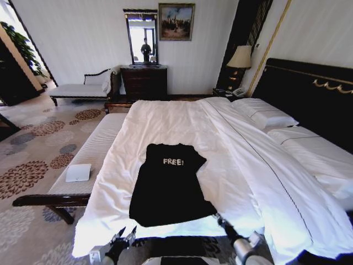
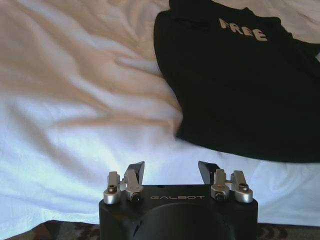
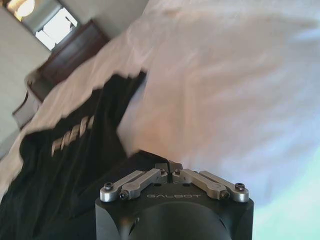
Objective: Fold the clothes on the bed.
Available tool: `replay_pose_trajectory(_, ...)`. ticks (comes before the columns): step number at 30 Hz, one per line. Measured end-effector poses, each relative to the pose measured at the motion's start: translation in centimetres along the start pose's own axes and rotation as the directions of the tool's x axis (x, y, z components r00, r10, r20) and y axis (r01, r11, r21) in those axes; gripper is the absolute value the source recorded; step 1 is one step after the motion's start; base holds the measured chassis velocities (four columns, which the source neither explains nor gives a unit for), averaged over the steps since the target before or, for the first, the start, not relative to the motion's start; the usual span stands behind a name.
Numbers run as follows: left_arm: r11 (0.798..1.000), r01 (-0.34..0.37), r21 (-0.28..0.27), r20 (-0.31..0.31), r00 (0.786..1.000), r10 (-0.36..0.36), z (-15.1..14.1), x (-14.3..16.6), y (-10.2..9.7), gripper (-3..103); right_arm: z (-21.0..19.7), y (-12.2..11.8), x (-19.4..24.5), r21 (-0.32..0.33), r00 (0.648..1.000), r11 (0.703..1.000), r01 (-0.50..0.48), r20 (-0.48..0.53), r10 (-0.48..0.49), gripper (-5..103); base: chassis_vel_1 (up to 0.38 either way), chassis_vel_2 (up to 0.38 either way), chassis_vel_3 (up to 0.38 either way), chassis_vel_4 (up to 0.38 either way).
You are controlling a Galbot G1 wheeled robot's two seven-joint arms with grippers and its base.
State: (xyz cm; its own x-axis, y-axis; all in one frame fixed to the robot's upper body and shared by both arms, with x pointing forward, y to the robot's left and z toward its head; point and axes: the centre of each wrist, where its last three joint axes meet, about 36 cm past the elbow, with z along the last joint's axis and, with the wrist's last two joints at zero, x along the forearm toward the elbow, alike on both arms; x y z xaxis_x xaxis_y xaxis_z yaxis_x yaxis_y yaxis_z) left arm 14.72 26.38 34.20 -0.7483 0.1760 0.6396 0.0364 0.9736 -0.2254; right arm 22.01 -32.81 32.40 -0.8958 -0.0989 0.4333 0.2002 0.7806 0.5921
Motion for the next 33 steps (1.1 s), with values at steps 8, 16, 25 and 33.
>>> replay_pose_trajectory(8,1.0,-0.017,-0.023,0.008,1.0,0.017,0.3,-0.3,-0.5,63,-2.0,0.3,-0.9,-0.005,1.0,1.0,-0.008,0.028,0.008,0,0.0,0.0,0.0,0.0)
replay_pose_trajectory(16,0.997,-0.058,-0.053,0.008,0.998,0.058,0.7,-2.8,-2.0,63,0.3,1.0,-1.1,0.005,1.0,1.0,0.001,-0.021,-0.001,0,0.0,0.0,0.0,0.0)
replay_pose_trajectory(25,0.998,-0.056,-0.04,0.006,0.998,0.056,-0.3,-6.3,-1.9,61,0.4,1.1,-1.1,0.008,1.0,1.0,0.007,-0.024,-0.007,0,0.0,0.0,0.0,0.0)
replay_pose_trajectory(33,0.999,-0.053,0.007,-0.007,0.999,0.053,-0.3,-7.6,-1.6,34,0.7,1.2,-1.4,0.002,1.0,1.0,0.008,-0.026,-0.008,0,0.0,0.0,0.0,0.0)
